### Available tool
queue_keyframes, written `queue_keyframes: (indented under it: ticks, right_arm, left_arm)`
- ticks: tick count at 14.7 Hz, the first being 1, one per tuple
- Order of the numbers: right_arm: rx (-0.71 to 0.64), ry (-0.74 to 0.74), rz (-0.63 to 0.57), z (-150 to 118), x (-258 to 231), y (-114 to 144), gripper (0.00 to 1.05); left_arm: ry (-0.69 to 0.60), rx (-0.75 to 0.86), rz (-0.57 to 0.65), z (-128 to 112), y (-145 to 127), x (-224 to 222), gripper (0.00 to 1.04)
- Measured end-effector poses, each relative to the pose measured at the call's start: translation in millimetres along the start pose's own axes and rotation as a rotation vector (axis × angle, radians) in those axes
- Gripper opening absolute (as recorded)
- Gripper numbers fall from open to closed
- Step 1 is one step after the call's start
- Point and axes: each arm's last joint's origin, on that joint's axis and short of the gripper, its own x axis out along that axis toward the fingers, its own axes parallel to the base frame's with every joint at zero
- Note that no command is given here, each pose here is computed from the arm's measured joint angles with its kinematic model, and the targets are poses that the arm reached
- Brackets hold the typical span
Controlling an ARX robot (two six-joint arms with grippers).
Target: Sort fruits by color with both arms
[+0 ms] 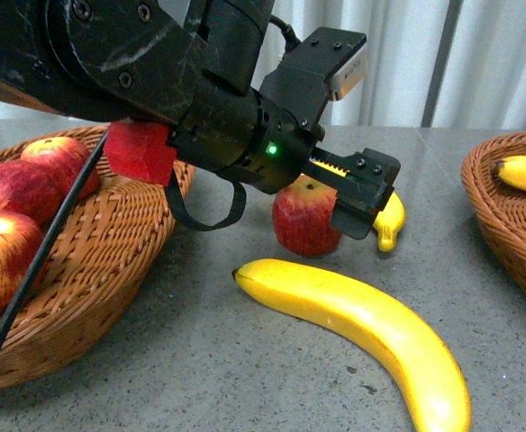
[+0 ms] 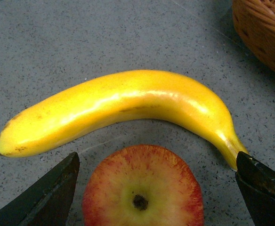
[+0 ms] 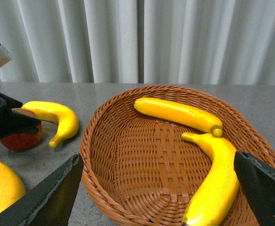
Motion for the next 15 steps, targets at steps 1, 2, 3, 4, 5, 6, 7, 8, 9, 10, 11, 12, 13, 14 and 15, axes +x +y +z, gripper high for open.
queue_keyframes:
  ticks: [1,2,3,4,5,6,7,8,9,10,11,12,13,14,15]
  right_arm:
    - [0.000,0.000,0.000,0.0,0.0,0.0,0.98]
    - [0.000,0.000,0.000,0.0,0.0,0.0,0.98]
    - [0.000,0.000,0.000,0.0,0.0,0.0,0.98]
    - [0.000,0.000,0.000,0.0,0.0,0.0,0.98]
    - [0.000,0.000,0.000,0.0,0.0,0.0,0.98]
    - [0.000,0.000,0.000,0.0,0.0,0.0,0.98]
    - [0.000,0.000,0.000,0.0,0.0,0.0,0.98]
    - [0.000,0.000,0.000,0.0,0.0,0.0,0.98]
    - [0.000,0.000,0.000,0.0,0.0,0.0,0.98]
    - [0.000,0.000,0.000,0.0,0.0,0.0,0.98]
    - [0.000,0.000,0.000,0.0,0.0,0.0,0.98]
    - [0.000,0.000,0.000,0.0,0.0,0.0,0.98]
    - [0.000,0.000,0.000,0.0,0.0,0.0,0.98]
    - [0.000,0.000,0.000,0.0,0.0,0.0,0.98]
    - [0.000,0.000,0.000,0.0,0.0,0.0,0.98]
  left_arm:
    - [0.014,-0.003,0.000,-4.6,0.0,4.2,0.98]
    - [0.020,-0.005,0.001,-6.5,0.4,5.9,0.98]
    - [0.027,-0.009,0.001,-9.1,2.1,7.5,0.98]
    - [0.035,-0.014,0.003,-12.0,4.2,9.6,0.98]
    - [0.043,-0.016,0.002,-14.6,4.5,11.8,0.98]
    - [0.044,-0.019,0.004,-15.8,5.5,12.7,0.94]
    - [0.046,-0.022,0.005,-16.4,5.9,13.0,0.81]
    - [0.046,-0.022,0.003,-16.5,6.2,12.9,0.74]
    - [0.045,-0.024,0.001,-16.5,6.3,12.9,0.71]
    - [0.045,-0.025,0.004,-16.6,7.9,12.4,0.69]
    - [0.038,-0.031,0.020,-14.3,11.0,9.3,0.69]
    - [0.021,-0.042,0.043,-9.6,14.2,4.6,0.69]
    - [-0.005,-0.050,0.090,-0.3,20.0,-6.0,0.69]
    - [-0.062,-0.061,0.156,15.8,30.5,-26.5,0.69]
    - [-0.104,-0.081,0.215,27.6,38.6,-44.2,0.69]
